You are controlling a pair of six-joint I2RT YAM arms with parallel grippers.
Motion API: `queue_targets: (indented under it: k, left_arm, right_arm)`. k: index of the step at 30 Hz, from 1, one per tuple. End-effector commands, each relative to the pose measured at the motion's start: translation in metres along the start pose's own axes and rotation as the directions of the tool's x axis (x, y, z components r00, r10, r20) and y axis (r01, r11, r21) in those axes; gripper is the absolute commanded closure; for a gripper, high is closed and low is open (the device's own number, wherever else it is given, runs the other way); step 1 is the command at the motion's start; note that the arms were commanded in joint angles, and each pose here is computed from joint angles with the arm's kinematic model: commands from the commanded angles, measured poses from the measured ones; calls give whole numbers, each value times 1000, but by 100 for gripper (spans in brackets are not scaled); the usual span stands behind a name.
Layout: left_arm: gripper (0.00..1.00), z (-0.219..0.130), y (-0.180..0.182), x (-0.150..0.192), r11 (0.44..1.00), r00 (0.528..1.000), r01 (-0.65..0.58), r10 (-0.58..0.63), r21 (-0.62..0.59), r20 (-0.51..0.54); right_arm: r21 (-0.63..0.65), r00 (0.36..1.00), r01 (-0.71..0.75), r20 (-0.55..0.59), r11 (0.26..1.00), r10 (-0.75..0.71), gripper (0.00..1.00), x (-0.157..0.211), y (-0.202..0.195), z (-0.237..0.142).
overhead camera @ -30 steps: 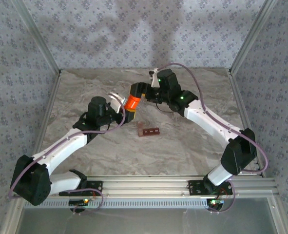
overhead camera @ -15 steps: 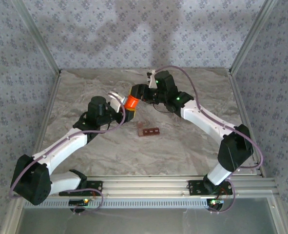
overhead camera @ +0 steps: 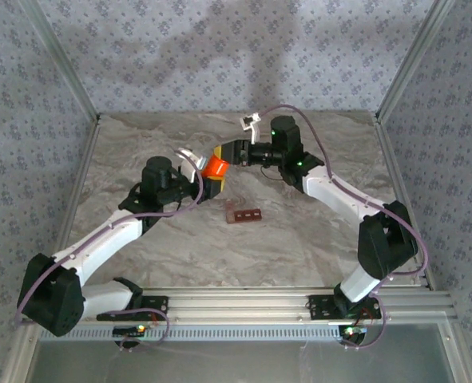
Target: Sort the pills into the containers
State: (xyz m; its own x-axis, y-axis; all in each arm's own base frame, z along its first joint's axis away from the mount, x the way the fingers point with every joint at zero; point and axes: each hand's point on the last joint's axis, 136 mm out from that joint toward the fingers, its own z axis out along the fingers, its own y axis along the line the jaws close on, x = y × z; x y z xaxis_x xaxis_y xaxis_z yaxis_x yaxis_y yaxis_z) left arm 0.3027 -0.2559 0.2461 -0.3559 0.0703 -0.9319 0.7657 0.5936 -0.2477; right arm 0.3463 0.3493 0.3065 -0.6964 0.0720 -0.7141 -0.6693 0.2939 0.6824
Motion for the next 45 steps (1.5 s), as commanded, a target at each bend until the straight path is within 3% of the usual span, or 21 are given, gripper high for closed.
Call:
queue_targets:
  k: [1,6,11,15,24,38,45]
  left_arm:
    - [100,-13,-14,-41,998,992,-43,38,39,122]
    - [100,-13,-2,-36,996,993,-79,82,-39,90]
    - [100,-12,7,-29,990,992,-110,115,-90,51]
    - [100,-13,13,-22,984,991,-130,133,-120,15]
    - [100,-9,16,-14,983,991,-134,134,-126,-4]
    - [100,-3,13,-13,985,990,-141,142,-104,-3]
    - [100,0,12,-15,985,990,-140,141,-97,1]
  right_arm:
    - [-85,996,87,8,993,-86,32,-10,27,-7]
    - [51,994,-46,100,998,41,14,-33,14,-33]
    - [161,973,-178,174,971,150,12,-39,-2,-55]
    - [300,936,-324,238,897,258,13,-32,-30,-71]
    - [319,921,-375,231,870,312,13,-23,-43,-63]
    - [325,940,-340,155,882,305,13,-11,-27,-15]
    - [308,943,-334,125,891,310,22,-4,-20,0]
